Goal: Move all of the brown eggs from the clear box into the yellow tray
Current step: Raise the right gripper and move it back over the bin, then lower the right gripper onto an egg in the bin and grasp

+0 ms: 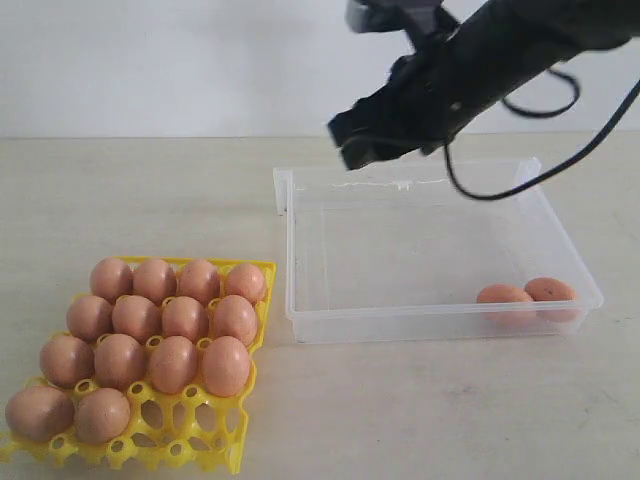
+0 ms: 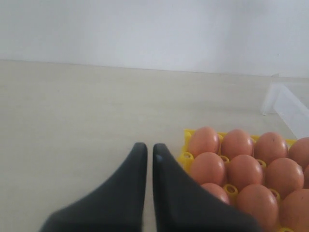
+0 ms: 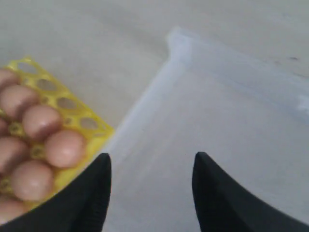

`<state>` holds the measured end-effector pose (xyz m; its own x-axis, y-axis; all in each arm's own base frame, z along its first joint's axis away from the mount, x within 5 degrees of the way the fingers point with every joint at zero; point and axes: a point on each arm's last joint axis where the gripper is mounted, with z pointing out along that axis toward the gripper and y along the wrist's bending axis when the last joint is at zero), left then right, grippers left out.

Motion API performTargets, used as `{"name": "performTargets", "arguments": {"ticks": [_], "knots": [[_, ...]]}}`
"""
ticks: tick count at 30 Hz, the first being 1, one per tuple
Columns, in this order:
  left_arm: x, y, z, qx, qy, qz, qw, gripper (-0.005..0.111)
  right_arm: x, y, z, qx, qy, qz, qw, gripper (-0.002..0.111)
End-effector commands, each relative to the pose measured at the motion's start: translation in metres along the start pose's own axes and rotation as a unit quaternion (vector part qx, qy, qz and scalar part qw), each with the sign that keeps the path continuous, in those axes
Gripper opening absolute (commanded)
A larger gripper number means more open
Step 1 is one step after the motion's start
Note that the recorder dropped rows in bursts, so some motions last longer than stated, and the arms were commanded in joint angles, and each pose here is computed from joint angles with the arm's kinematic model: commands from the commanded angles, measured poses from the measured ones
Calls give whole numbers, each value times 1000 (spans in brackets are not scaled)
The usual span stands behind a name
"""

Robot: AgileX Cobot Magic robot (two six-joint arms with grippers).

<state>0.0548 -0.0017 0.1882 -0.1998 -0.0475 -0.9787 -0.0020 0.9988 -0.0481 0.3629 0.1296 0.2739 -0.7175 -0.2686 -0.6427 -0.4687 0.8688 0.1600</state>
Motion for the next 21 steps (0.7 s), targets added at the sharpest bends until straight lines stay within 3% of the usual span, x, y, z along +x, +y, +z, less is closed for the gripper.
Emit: {"name": "performTargets", "arguments": {"ticks": [1,4,8,14,21], "knots": [[1,0,0,1,-2,3,1000,4,-12,-61,-14,95,116,-24,988,44],[1,0,0,1,-2,3,1000,4,-8,-78,-10,128,248,-18,960,44],[1,0,0,1,-2,3,1000,4,-5,-83,8,132,261,1,956,45],[1,0,0,1,-2,3,1000,4,6,-86,36,78,298,-80,948,45],[1,0,0,1,-2,3,1000,4,28,-96,74,61,344,-73,934,45]]}}
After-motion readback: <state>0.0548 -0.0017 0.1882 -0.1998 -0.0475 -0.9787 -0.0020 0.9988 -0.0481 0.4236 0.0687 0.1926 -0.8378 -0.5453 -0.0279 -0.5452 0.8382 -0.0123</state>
